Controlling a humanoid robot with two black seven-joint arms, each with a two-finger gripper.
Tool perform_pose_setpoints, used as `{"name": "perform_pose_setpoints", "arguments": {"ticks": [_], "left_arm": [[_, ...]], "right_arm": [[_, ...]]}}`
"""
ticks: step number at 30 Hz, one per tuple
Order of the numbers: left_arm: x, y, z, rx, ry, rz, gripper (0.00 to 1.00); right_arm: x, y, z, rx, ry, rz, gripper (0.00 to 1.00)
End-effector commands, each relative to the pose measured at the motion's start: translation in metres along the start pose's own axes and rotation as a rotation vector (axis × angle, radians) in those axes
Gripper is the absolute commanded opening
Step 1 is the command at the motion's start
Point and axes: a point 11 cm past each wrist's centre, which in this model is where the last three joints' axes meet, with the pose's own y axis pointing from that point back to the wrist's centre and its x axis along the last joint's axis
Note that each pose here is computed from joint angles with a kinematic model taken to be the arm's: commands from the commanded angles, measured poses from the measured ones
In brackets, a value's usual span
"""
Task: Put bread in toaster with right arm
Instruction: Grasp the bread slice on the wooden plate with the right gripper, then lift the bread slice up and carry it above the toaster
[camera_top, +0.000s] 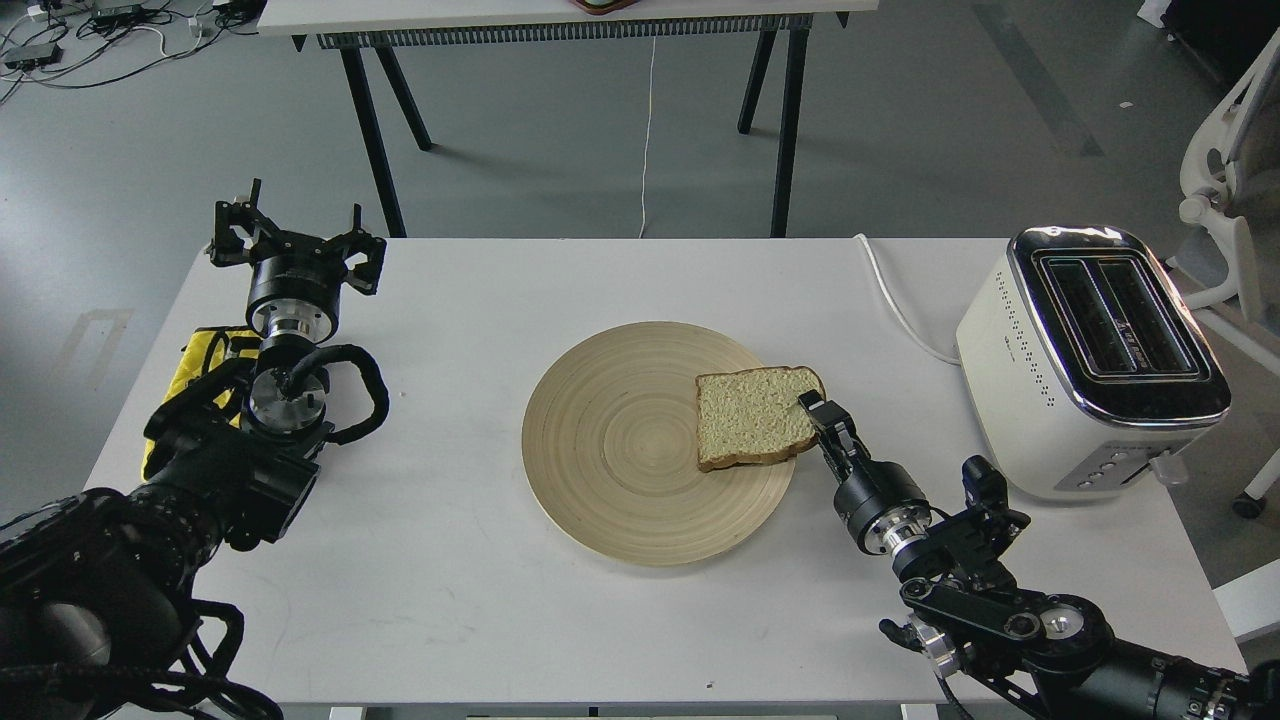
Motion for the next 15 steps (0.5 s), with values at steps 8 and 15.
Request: {"name": "perform_pose_setpoints", "arguments": {"ticks": [8,15], "left_arm": [[0.000,0.000,0.000,-0.001,0.000,0.000,1.00],[0.001,0.000,0.000,0.001,0.000,0.001,1.00]], "right_arm": [[0.044,-0.002,-0.044,0.105,-0.030,0.043,0.00],[0.154,0.012,-0.112,0.212,0.115,0.147,0.00]]}}
